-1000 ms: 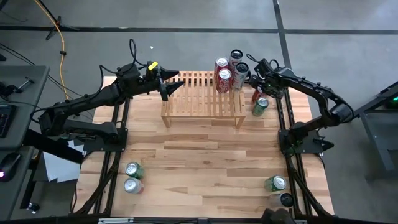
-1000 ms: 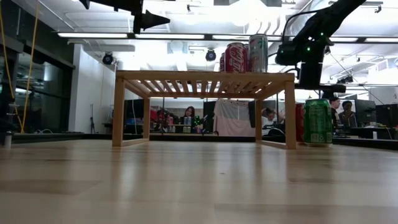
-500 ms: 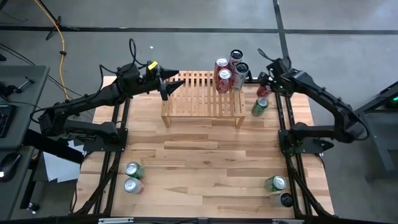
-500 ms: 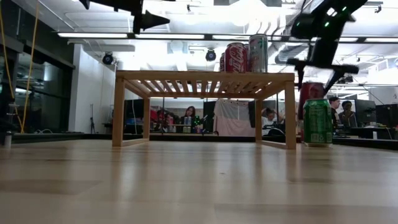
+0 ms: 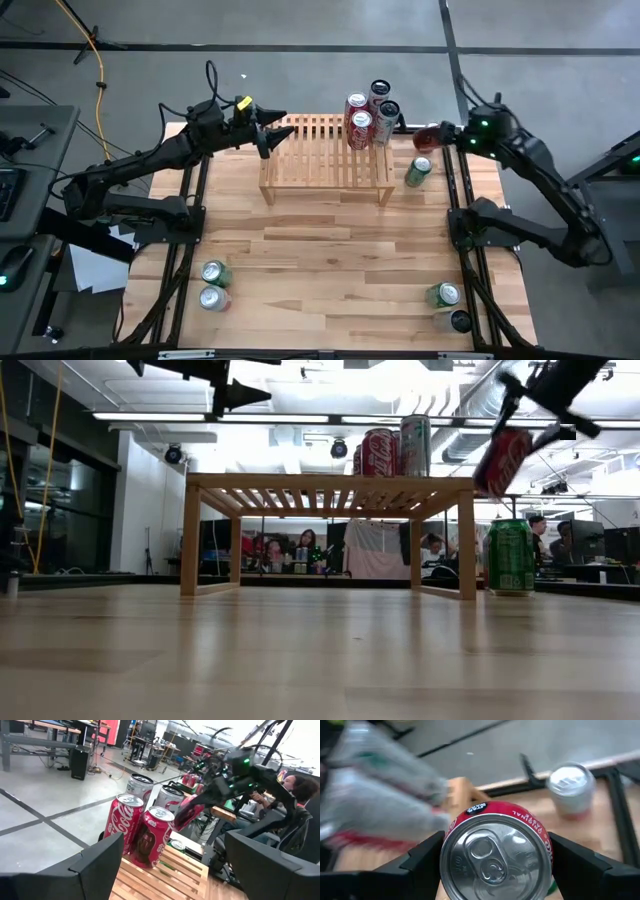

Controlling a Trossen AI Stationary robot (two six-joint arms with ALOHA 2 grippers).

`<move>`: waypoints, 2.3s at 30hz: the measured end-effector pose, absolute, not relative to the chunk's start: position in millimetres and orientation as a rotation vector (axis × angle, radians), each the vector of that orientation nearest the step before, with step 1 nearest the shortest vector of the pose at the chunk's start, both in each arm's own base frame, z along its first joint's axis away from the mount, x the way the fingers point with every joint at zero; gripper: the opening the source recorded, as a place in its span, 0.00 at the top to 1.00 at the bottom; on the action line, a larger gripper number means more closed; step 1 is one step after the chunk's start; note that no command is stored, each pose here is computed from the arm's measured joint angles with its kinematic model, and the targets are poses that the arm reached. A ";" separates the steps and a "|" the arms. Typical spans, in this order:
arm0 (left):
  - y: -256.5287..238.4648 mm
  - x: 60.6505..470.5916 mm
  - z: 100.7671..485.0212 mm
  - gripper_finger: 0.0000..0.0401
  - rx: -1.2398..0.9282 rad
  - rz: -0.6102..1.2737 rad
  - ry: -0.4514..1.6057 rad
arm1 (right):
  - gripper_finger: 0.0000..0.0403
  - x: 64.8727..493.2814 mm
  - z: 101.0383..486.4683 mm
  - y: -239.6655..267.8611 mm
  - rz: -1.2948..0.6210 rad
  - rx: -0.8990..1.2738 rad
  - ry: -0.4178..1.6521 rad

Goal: Place canned beverage on shelf
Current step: Put the red white soda can on the shelf aligned with the other red white soda cans

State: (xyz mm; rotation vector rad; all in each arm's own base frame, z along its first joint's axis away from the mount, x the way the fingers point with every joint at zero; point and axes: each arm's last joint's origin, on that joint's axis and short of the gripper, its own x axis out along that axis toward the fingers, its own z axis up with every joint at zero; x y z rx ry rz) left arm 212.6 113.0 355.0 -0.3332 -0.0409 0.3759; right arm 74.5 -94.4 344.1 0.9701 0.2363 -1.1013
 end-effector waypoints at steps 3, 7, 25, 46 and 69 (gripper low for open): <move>112.9 212.7 355.6 0.16 -0.342 0.371 -0.049 | 0.28 69.8 367.3 -79.7 -1.006 0.892 0.214; 112.1 212.9 360.7 0.16 -0.365 0.340 -0.101 | 0.28 64.6 402.8 -62.1 -0.881 0.788 0.194; 73.3 228.7 403.6 0.16 -0.289 0.076 0.111 | 0.28 205.1 461.6 -41.6 -0.214 0.357 0.453; 54.0 304.5 401.0 0.16 -0.077 -0.058 0.382 | 0.28 309.8 465.9 -33.9 -0.018 0.181 0.554; 61.6 303.2 390.6 0.31 -0.034 0.017 0.469 | 0.14 304.5 471.7 -34.7 -0.037 0.201 0.525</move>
